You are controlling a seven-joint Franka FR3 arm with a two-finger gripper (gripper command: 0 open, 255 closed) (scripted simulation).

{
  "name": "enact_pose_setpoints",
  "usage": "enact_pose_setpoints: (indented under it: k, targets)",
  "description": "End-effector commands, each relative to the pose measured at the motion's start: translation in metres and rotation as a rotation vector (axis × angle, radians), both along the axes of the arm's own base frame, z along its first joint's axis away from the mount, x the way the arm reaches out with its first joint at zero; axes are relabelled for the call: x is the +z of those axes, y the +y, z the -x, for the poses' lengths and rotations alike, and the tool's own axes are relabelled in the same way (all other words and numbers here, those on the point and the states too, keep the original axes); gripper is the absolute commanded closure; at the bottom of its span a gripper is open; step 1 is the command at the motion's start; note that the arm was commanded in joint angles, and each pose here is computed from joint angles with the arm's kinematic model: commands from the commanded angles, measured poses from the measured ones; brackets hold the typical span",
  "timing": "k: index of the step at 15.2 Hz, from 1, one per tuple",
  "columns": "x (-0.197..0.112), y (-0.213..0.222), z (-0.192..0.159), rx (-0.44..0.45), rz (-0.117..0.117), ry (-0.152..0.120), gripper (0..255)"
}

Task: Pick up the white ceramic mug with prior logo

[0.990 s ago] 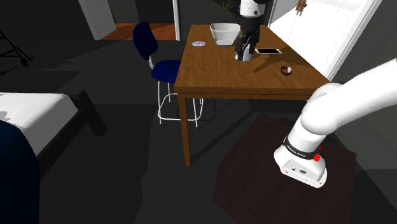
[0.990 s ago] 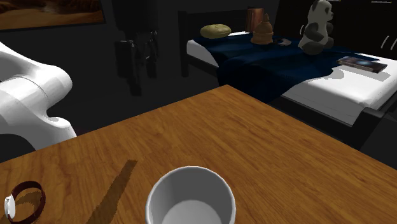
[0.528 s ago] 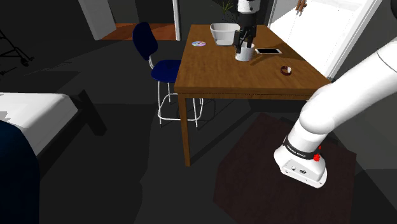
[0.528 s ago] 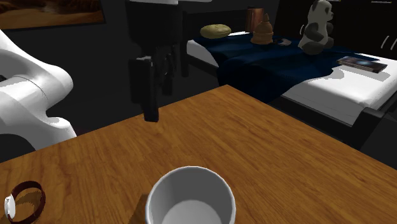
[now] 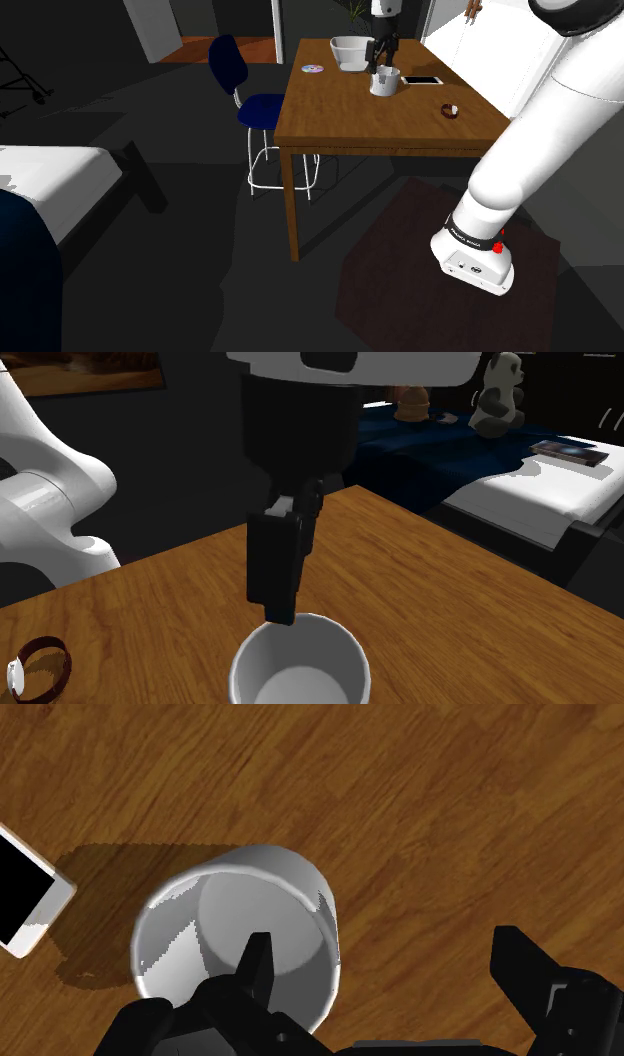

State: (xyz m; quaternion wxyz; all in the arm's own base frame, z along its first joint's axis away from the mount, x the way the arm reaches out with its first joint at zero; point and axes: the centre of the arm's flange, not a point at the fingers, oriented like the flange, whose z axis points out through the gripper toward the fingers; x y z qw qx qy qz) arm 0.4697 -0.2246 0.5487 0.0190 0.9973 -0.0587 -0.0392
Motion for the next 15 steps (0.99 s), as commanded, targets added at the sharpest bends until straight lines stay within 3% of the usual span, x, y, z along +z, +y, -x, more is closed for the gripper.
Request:
enact_pose_setpoints:
  k: [1,10,11,15]
  targets:
    - [-0.001,-0.022,-0.015,-0.005,0.001,0.004,0]
    - [-0.041,-0.022,-0.015,-0.005,0.001,0.004,0]
    - [-0.041,-0.022,-0.015,-0.005,0.001,0.004,255]
    - [-0.041,-0.023,-0.015,-0.005,0.001,0.004,255]
